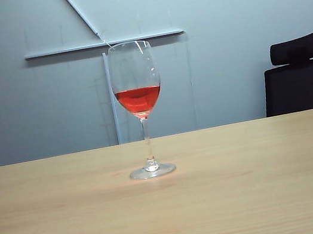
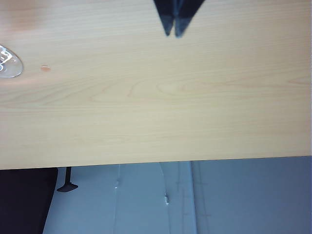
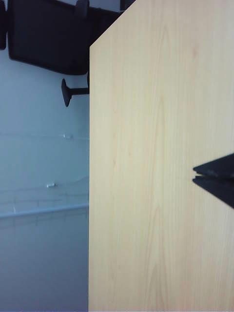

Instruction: Gently pick up the goblet, rotate it counterclockwise for two full turns (viewing from above), and then place it back on the table.

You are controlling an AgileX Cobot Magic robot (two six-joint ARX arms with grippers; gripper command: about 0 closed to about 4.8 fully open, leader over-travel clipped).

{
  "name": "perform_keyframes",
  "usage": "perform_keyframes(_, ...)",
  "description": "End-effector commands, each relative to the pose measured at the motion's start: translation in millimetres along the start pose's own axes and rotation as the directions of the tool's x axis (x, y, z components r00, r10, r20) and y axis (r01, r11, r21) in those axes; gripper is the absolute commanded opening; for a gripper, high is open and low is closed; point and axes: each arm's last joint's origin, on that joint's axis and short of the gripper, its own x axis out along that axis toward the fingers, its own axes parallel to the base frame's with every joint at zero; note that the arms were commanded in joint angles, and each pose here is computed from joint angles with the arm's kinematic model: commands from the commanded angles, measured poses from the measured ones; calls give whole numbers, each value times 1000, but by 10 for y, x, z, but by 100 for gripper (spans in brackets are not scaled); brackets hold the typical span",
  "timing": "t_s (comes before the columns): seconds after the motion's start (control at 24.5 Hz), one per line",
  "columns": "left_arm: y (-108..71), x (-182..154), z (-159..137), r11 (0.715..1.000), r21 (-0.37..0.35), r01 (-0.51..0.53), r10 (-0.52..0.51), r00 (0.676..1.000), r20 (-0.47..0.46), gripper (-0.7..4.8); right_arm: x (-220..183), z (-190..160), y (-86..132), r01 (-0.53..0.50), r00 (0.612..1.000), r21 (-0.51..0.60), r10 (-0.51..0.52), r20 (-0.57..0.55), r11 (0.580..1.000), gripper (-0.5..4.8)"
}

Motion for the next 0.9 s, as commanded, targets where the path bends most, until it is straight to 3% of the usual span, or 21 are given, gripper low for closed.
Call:
perform_keyframes(0.04,1,-1,18,1000,1,0,0,1000,9,-5,-20,-7,-13,27,999,22,-27,34,999,-8)
perform_keyframes(0.9,1,-1,18,1000,1,0,0,1000,8,-5,-20,-7,-36,29,999,19,-29,34,999,-8)
